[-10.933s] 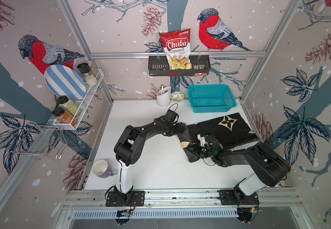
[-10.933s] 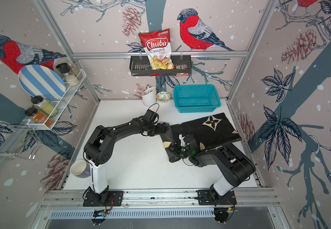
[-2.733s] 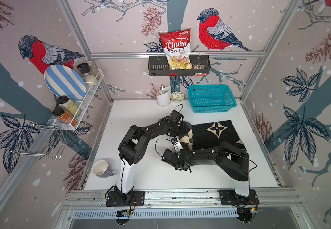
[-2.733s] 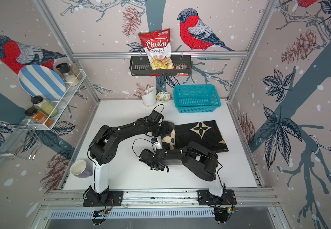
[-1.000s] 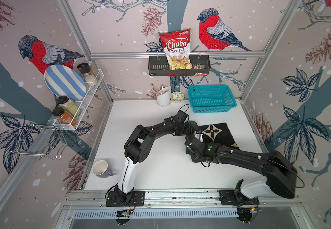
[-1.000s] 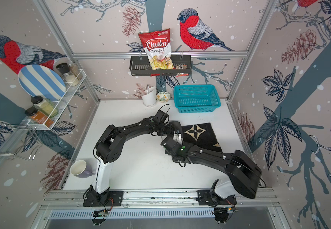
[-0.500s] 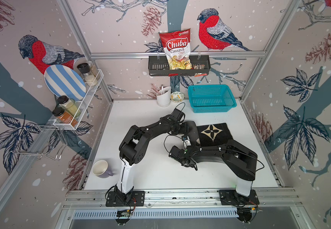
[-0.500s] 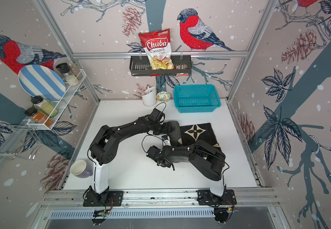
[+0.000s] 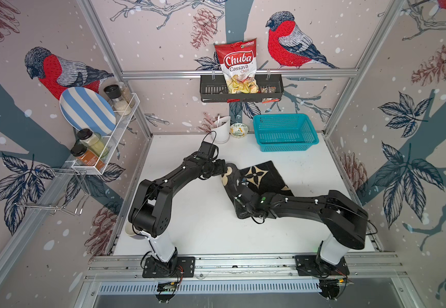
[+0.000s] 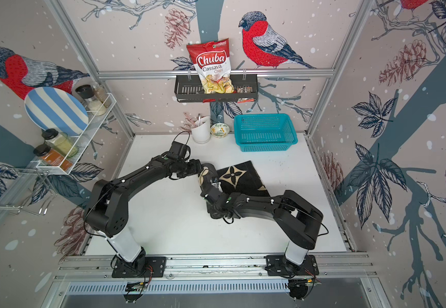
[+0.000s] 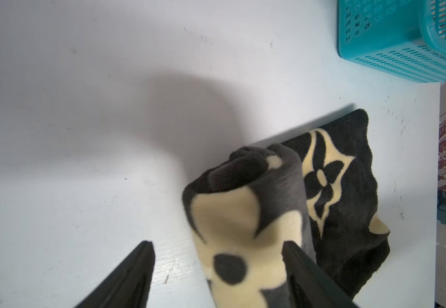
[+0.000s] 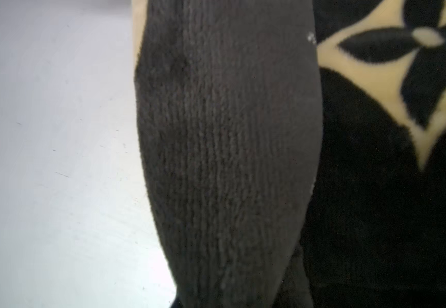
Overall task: Roll up the pillowcase
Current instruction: Roll the pillowcase at the center of the board.
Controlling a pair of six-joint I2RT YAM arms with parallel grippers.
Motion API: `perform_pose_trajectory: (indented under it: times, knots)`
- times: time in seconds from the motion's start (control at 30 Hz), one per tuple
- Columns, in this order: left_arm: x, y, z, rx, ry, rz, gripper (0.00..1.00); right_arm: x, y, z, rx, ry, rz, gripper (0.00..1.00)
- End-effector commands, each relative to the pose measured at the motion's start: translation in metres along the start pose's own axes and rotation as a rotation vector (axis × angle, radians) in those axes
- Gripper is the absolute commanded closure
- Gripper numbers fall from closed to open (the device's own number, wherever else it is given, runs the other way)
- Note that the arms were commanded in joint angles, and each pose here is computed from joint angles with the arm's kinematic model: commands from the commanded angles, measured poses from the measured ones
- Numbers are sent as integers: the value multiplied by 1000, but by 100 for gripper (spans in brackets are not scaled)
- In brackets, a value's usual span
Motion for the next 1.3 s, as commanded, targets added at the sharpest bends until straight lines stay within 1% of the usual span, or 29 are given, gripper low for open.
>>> perform_pose_trajectory:
  times: [0.0, 0.07, 0.13, 0.23, 0.3, 0.37, 0.4, 0.5, 0.57, 0.6, 0.63, 0.67, 0.73, 0.77, 0.8, 0.93, 1.0, 1.07, 1.17, 1.27]
  knots:
    - [-1, 3, 0, 19, -11, -16, 22, -6, 8, -16, -314, -172, 19, 100]
    - [0, 2, -3, 56, -1, -12, 22, -6, 9, -37, -388, -231, 35, 100]
    - [3, -2, -9, 91, -1, -8, 22, -6, 8, -58, -423, -297, 60, 100]
    - [10, -15, -24, 112, -21, 23, 22, -2, 4, -86, -463, -387, 89, 100]
    - [15, -27, -36, 120, -33, 49, 23, 2, 3, -102, -503, -451, 92, 97]
    - [23, -43, -46, 125, -46, 79, 23, 4, 3, -114, -503, -485, 87, 92]
    - [27, -51, -51, 120, -48, 93, 23, 4, 3, -118, -491, -483, 86, 86]
    - [37, -77, -55, 89, -42, 156, 25, 0, 5, -126, -431, -459, 84, 56]
    - [41, -86, -57, 68, -50, 174, 26, -3, 8, -128, -376, -439, 80, 39]
    - [42, -89, -58, 64, -54, 178, 25, -5, 11, -129, -338, -426, 73, 29]
    - [43, -91, -59, 62, -55, 183, 25, -7, 15, -131, -295, -414, 60, 25]
    - [44, -93, -60, 62, -57, 185, 25, -9, 19, -132, -258, -403, 50, 24]
    - [45, -95, -60, 64, -55, 193, 26, -11, 29, -138, -141, -391, 28, 24]
    - [45, -95, -60, 63, -56, 193, 25, -13, 35, -138, -75, -373, 9, 3]
    - [45, -96, -60, 59, -57, 196, 26, -16, 43, -135, 28, -325, -12, 0]
    - [43, -96, -61, 54, -63, 195, 25, -27, 65, -101, 292, -106, -73, 0]
    - [43, -96, -61, 55, -60, 196, 26, -28, 66, -80, 359, -13, -82, 0]
    - [42, -96, -62, 59, -59, 198, 26, -26, 60, -60, 422, 80, -71, 0]
    - [42, -97, -62, 59, -58, 200, 26, -17, 42, -33, 531, 231, -34, 0]
    - [42, -97, -63, 60, -58, 199, 26, -1, 16, -11, 657, 388, 7, 0]
Point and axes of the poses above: each gripper's point midway between its finger pads, its own y axis back along the fingers, its own z axis along the line the jaws close on, x = y × z, the point moved 10 cm from there along y, back along the fingers, and after that the axes turned 4 degrees about y, right-handed, at the moved point
